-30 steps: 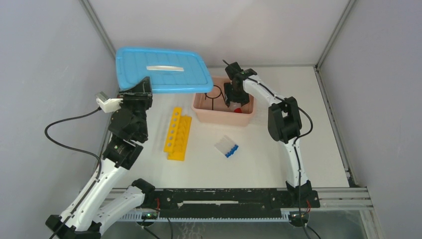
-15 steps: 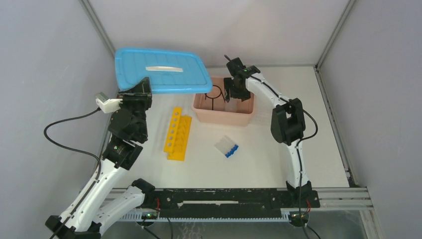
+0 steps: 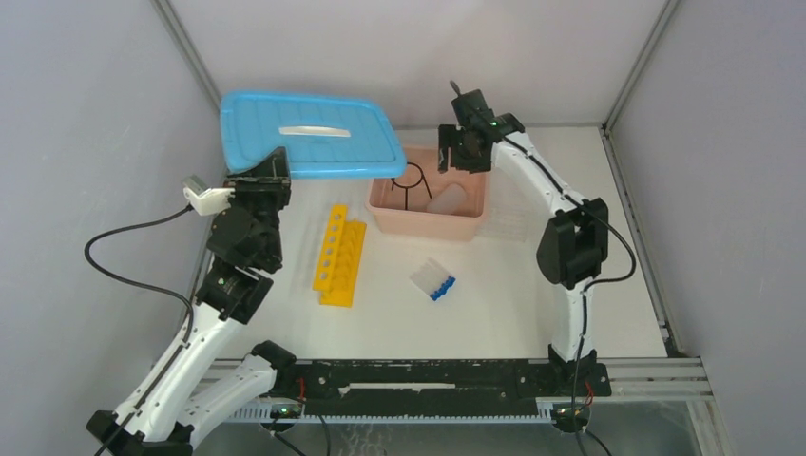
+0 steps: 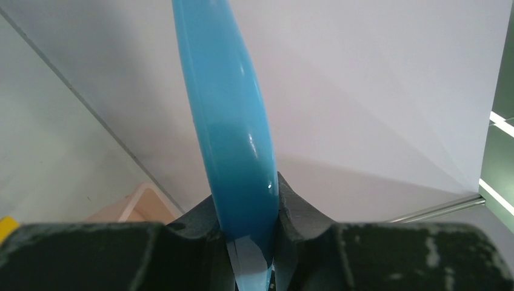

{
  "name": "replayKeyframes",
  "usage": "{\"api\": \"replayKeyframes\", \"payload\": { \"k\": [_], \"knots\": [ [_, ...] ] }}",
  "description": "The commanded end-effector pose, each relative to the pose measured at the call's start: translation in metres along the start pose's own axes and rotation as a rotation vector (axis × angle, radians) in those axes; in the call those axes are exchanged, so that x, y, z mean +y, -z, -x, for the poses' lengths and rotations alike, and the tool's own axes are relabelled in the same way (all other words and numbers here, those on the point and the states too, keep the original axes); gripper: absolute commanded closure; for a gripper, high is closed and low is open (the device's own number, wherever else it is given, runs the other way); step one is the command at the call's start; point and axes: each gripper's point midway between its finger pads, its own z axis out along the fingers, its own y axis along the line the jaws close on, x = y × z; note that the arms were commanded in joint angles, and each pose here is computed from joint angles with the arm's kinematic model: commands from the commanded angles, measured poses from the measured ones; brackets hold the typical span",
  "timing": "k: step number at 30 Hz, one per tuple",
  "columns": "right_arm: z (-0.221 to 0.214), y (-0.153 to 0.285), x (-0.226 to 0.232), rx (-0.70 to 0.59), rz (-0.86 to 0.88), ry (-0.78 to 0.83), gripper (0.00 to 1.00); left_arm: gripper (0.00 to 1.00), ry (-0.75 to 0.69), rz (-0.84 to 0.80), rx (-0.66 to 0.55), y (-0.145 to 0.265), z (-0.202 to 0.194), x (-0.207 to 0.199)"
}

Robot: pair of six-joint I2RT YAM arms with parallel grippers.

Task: Organize the chemistry lab equipment
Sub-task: Place the chemistry item in the storage box.

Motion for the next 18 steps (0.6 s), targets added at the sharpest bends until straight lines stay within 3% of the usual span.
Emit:
{"api": "replayKeyframes", "payload": {
  "k": [1,18],
  "knots": [
    [0.044,0.062,-0.003,-0.183,0.106,-0.101,0.21,1.00,0.097,-0.085,-0.012,0.000,0.012,-0.034],
    [0.039,0.151,-0.058,-0.403,0.334,-0.358,0.22,1.00,0.267,-0.157,0.277,-0.020,-0.091,-0.020]
  ]
}}
